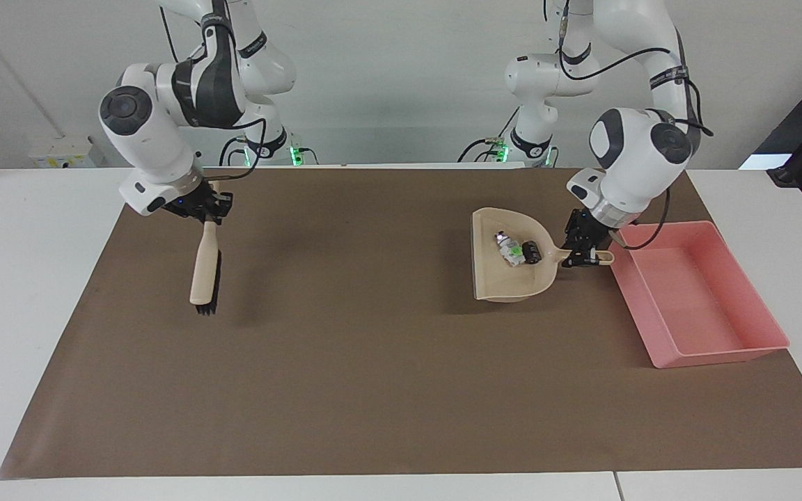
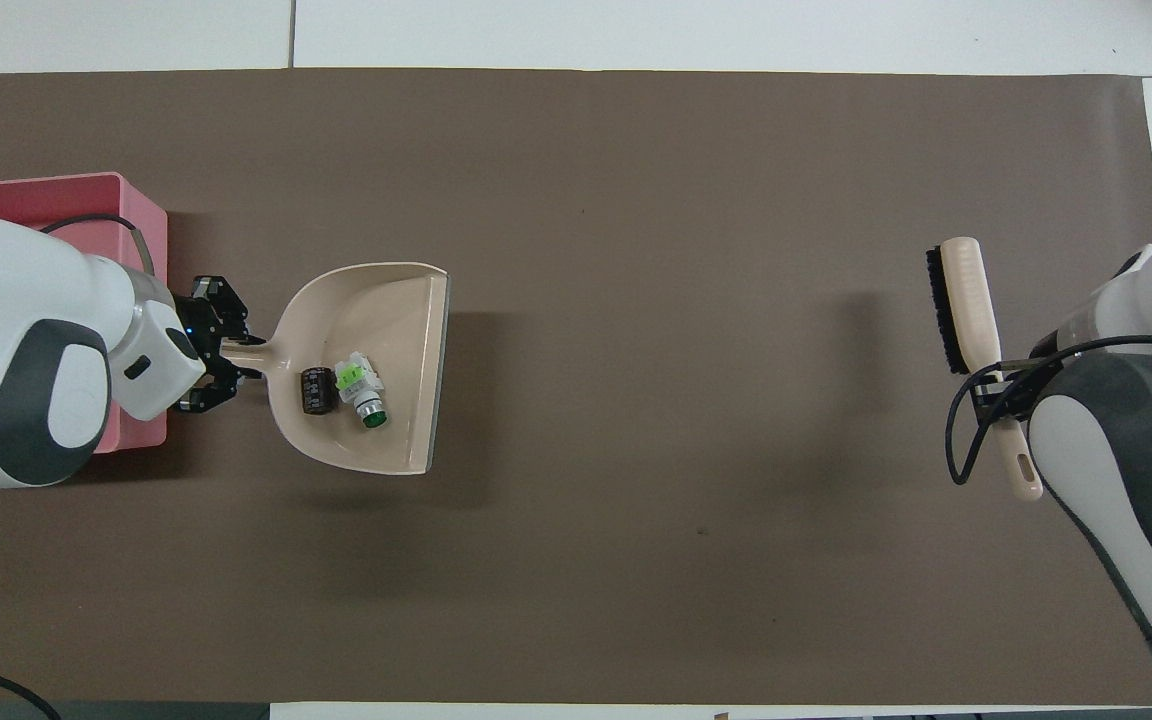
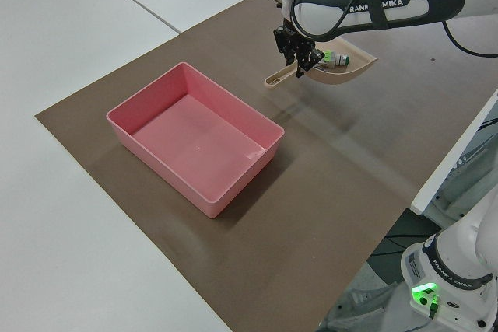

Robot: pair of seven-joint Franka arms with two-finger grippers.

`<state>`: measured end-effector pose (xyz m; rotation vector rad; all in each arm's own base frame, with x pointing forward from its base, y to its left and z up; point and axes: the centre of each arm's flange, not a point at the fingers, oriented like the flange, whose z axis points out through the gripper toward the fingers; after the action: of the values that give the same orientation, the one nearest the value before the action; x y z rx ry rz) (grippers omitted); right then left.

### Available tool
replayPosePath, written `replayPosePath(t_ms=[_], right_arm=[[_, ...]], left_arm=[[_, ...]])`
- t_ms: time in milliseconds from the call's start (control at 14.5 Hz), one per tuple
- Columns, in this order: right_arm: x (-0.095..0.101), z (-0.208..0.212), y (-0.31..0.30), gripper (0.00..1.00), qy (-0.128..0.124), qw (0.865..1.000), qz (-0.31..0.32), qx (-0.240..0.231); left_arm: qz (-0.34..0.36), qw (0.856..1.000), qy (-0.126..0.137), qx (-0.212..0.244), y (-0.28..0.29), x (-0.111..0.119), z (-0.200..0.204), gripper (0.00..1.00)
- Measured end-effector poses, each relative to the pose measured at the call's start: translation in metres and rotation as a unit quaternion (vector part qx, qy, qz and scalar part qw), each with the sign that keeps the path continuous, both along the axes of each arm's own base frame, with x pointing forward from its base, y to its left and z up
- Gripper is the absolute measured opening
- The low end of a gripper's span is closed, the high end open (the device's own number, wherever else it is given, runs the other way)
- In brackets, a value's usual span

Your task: Clean e-waste and dump in bin

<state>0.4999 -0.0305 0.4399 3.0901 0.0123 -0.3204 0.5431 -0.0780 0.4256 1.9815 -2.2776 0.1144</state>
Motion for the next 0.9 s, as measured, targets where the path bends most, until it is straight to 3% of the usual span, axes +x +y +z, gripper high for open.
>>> replayPosePath(t_ms=[276,621,897], right_arm=[[-0.012,-0.042,-0.048,0.26,-0.025,1.0,-0.005,0.006],[-0.023,-0.07,-0.074,0.26,-0.027,1.0,-0.005,0.011],[-0.032,-0.086,-0.091,0.26,-0.022,1.0,0.001,0.016]], left_arm=[[0.041,0.999,-0.005,-0.005,0.052,0.018,0.05,0.33],[0.111,0.993,-0.027,-0.005,0.139,0.024,0.088,0.33],[0.141,0.988,-0.047,0.043,0.212,0.018,0.11,0.33]])
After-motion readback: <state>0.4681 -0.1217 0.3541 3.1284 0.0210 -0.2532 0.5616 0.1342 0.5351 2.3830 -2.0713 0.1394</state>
